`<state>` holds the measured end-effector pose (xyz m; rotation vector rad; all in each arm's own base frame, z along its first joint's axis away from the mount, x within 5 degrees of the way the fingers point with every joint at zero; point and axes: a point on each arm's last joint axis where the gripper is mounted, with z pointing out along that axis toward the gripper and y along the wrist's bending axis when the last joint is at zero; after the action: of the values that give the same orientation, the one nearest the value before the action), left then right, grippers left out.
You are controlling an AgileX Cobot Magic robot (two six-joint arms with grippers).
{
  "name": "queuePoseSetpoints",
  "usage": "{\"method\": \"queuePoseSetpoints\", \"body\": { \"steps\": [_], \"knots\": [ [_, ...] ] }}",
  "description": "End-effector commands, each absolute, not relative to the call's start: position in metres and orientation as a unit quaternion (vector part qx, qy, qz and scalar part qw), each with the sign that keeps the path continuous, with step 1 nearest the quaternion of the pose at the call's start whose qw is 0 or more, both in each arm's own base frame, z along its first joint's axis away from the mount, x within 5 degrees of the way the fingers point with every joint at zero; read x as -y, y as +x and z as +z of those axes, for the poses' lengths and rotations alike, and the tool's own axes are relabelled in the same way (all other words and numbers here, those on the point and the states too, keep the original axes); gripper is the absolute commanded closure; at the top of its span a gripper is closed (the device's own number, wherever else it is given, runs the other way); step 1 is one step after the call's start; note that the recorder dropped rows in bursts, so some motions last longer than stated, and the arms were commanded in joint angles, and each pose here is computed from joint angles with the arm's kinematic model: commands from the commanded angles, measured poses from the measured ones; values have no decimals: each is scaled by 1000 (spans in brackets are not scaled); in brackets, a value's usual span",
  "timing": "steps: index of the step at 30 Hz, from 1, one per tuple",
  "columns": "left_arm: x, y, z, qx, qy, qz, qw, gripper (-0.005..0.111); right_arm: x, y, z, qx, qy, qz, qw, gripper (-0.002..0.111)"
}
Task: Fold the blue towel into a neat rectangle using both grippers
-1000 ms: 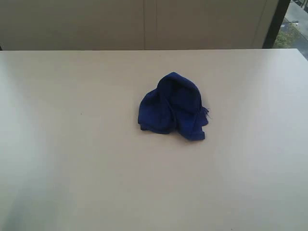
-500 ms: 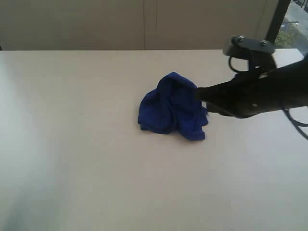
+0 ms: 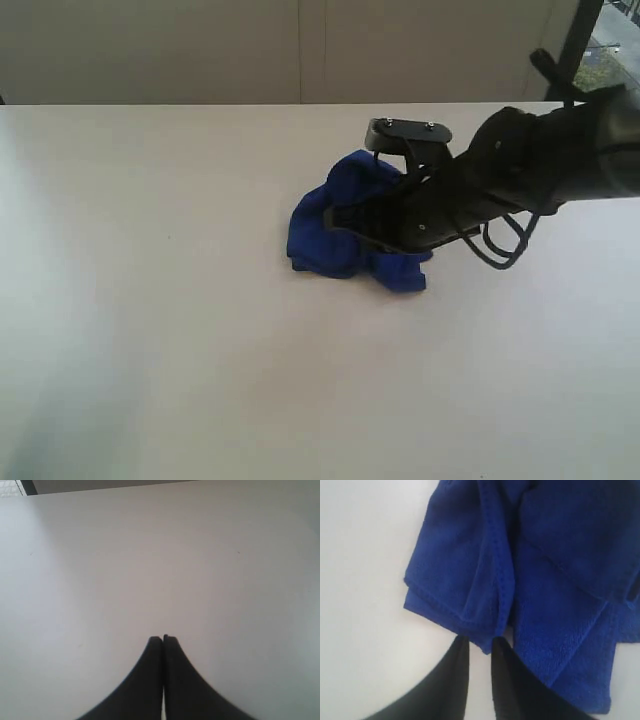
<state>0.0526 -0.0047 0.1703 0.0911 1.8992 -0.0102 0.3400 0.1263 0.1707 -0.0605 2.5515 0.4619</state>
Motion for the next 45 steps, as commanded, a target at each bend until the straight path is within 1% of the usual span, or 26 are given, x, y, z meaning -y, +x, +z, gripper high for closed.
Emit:
{"method": "queuePoseSetpoints", "body": {
  "steps": [1, 13, 22, 24, 28, 30, 35, 39, 45],
  "knots": [
    [5, 53, 169, -812, 37, -5, 582, 107, -128, 346, 163, -946, -15, 168, 277, 89],
    [5, 53, 169, -812, 37, -5, 582, 107, -128, 352, 135, -951, 26, 164, 260, 89],
    [5, 53, 169, -812, 37, -5, 582, 107, -129, 353, 134, -948, 53, 174, 260, 89],
    [5, 53, 169, -812, 37, -5, 582, 107, -129, 353, 134, -948, 53, 174, 260, 93],
    [5, 53, 169, -812, 37, -5, 582, 107, -128, 353, 134, -948, 52, 173, 261, 108],
    [5, 53, 169, -812, 37, -5, 582, 107, -128, 354, 134, -948, 47, 171, 265, 108],
    [5, 53, 169, -812, 37, -5, 582, 107, -128, 353, 147, -943, 40, 174, 281, 108],
    [5, 53, 169, -812, 37, -5, 582, 107, -127, 352, 169, -933, 33, 181, 310, 108],
    [5, 53, 169, -812, 37, -5, 582, 107, -126, 344, 188, -932, -16, 175, 317, 108]
  ]
}}
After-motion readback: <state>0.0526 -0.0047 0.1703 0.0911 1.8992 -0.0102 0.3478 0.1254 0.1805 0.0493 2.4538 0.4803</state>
